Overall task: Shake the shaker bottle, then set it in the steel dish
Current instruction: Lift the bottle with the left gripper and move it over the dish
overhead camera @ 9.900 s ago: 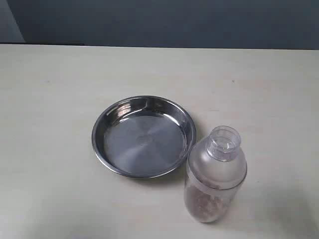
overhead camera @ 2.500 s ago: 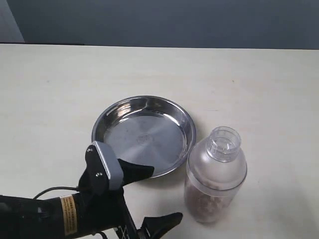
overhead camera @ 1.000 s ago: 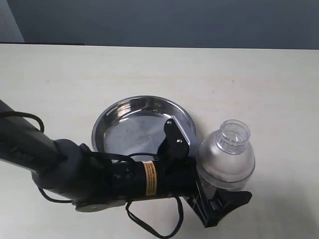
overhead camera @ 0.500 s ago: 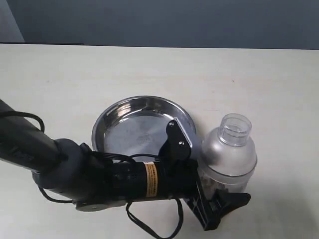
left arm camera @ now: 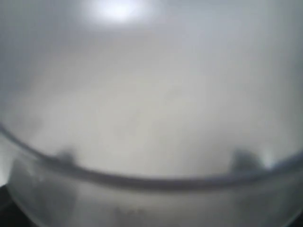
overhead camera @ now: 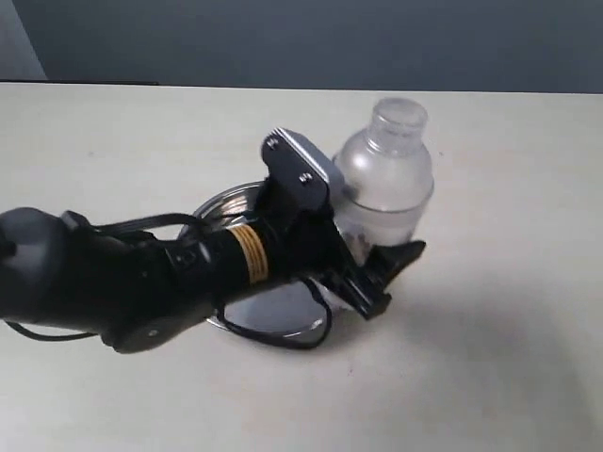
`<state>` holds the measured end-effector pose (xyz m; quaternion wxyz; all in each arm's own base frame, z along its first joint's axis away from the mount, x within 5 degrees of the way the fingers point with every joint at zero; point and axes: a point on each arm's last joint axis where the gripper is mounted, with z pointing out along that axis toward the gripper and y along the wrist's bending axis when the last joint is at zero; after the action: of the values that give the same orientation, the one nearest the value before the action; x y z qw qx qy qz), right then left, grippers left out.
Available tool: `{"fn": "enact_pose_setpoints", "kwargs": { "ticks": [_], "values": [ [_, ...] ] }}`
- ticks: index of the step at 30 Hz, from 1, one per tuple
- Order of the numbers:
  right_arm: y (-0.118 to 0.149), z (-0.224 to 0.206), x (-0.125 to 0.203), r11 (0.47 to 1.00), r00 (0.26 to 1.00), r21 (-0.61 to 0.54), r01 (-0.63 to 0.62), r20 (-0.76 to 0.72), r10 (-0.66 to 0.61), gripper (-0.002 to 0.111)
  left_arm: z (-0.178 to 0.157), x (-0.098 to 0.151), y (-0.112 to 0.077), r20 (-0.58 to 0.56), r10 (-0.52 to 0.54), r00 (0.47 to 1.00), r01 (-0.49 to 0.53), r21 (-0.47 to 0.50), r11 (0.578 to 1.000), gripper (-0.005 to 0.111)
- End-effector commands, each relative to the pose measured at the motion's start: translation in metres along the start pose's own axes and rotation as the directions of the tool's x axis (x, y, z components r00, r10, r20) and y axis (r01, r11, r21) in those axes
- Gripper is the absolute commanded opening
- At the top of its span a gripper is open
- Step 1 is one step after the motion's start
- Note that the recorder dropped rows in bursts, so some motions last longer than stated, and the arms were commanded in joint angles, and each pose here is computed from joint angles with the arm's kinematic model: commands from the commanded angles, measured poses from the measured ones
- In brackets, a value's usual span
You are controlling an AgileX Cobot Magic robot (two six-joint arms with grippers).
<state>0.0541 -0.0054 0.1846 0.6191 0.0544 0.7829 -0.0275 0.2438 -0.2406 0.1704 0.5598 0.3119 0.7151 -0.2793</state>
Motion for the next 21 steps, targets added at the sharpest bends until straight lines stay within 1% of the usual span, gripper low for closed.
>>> {"fn": "enact_pose_setpoints", "kwargs": {
  "ticks": [1, 4, 5, 6, 8, 9, 10, 11, 12, 13, 14, 15, 16, 17, 18, 19, 20, 21],
  "values": [
    [0.000, 0.000, -0.001, 1.000, 1.000, 0.004, 0.000, 0.017, 0.000, -0.001, -0.015, -0.025, 0.021, 0.113, 0.000, 0.994, 0.009, -0.078, 0.997, 0.000],
    [0.000, 0.000, -0.001, 1.000, 1.000, 0.004, 0.000, 0.017, 0.000, -0.001, -0.026, -0.026, 0.030, 0.090, 0.008, 0.996, 0.003, -0.116, 0.993, 0.000],
    [0.000, 0.000, -0.001, 1.000, 1.000, 0.004, 0.000, 0.017, 0.000, -0.001, -0.030, -0.024, 0.034, 0.077, 0.033, 0.996, -0.022, -0.136, 0.990, 0.000],
    [0.000, 0.000, -0.001, 1.000, 1.000, 0.004, 0.000, 0.017, 0.000, -0.001, -0.032, -0.019, 0.038, 0.058, 0.033, 0.998, -0.023, -0.163, 0.986, 0.000],
    [0.000, 0.000, -0.001, 1.000, 1.000, 0.004, 0.000, 0.017, 0.000, -0.001, -0.037, -0.010, 0.049, 0.040, -0.017, 0.999, 0.026, -0.216, 0.976, 0.000],
    [0.000, 0.000, -0.001, 1.000, 1.000, 0.004, 0.000, 0.017, 0.000, -0.001, -0.041, -0.012, 0.053, 0.078, -0.021, 0.997, 0.038, -0.229, 0.973, 0.000],
    [0.000, 0.000, -0.001, 1.000, 1.000, 0.004, 0.000, 0.017, 0.000, -0.001, -0.045, -0.019, 0.055, 0.139, -0.012, 0.990, 0.045, -0.234, 0.971, 0.000],
    [0.000, 0.000, -0.001, 1.000, 1.000, 0.004, 0.000, 0.017, 0.000, -0.001, -0.052, -0.033, 0.054, 0.226, 0.010, 0.974, 0.044, -0.231, 0.972, 0.000],
    [0.000, 0.000, -0.001, 1.000, 1.000, 0.004, 0.000, 0.017, 0.000, -0.001, -0.059, -0.050, 0.053, 0.287, 0.029, 0.957, 0.040, -0.231, 0.972, 0.000],
    [0.000, 0.000, -0.001, 1.000, 1.000, 0.004, 0.000, 0.017, 0.000, -0.001, -0.063, -0.057, 0.052, 0.267, 0.039, 0.963, 0.027, -0.238, 0.971, 0.000],
    [0.000, 0.000, -0.001, 1.000, 1.000, 0.004, 0.000, 0.017, 0.000, -0.001, -0.062, -0.055, 0.053, 0.156, 0.017, 0.988, 0.023, -0.249, 0.968, 0.000],
    [0.000, 0.000, -0.001, 1.000, 1.000, 0.004, 0.000, 0.017, 0.000, -0.001, -0.057, -0.042, 0.057, 0.025, -0.027, 0.999, 0.033, -0.265, 0.964, 0.000],
    [0.000, 0.000, -0.001, 1.000, 1.000, 0.004, 0.000, 0.017, 0.000, -0.001, -0.050, -0.017, 0.060, -0.089, -0.095, 0.991, 0.067, -0.279, 0.958, 0.000],
    [0.000, 0.000, -0.001, 1.000, 1.000, 0.004, 0.000, 0.017, 0.000, -0.001, -0.046, -0.002, 0.062, -0.058, -0.164, 0.985, 0.143, -0.272, 0.952, 0.000],
    [0.000, 0.000, -0.001, 1.000, 1.000, 0.004, 0.000, 0.017, 0.000, -0.001, -0.046, 0.002, 0.061, 0.011, -0.186, 0.982, 0.183, -0.243, 0.953, 0.000],
    [0.000, 0.000, -0.001, 1.000, 1.000, 0.004, 0.000, 0.017, 0.000, -0.001, -0.048, -0.005, 0.060, 0.112, -0.181, 0.977, 0.201, -0.207, 0.957, 0.000],
    [0.000, 0.000, -0.001, 1.000, 1.000, 0.004, 0.000, 0.017, 0.000, -0.001, -0.055, -0.024, 0.059, 0.252, -0.156, 0.955, 0.203, -0.174, 0.963, 0.000],
    [0.000, 0.000, -0.001, 1.000, 1.000, 0.004, 0.000, 0.017, 0.000, -0.001, -0.057, -0.039, 0.060, 0.307, -0.138, 0.942, 0.195, -0.165, 0.967, 0.000]
  ]
}}
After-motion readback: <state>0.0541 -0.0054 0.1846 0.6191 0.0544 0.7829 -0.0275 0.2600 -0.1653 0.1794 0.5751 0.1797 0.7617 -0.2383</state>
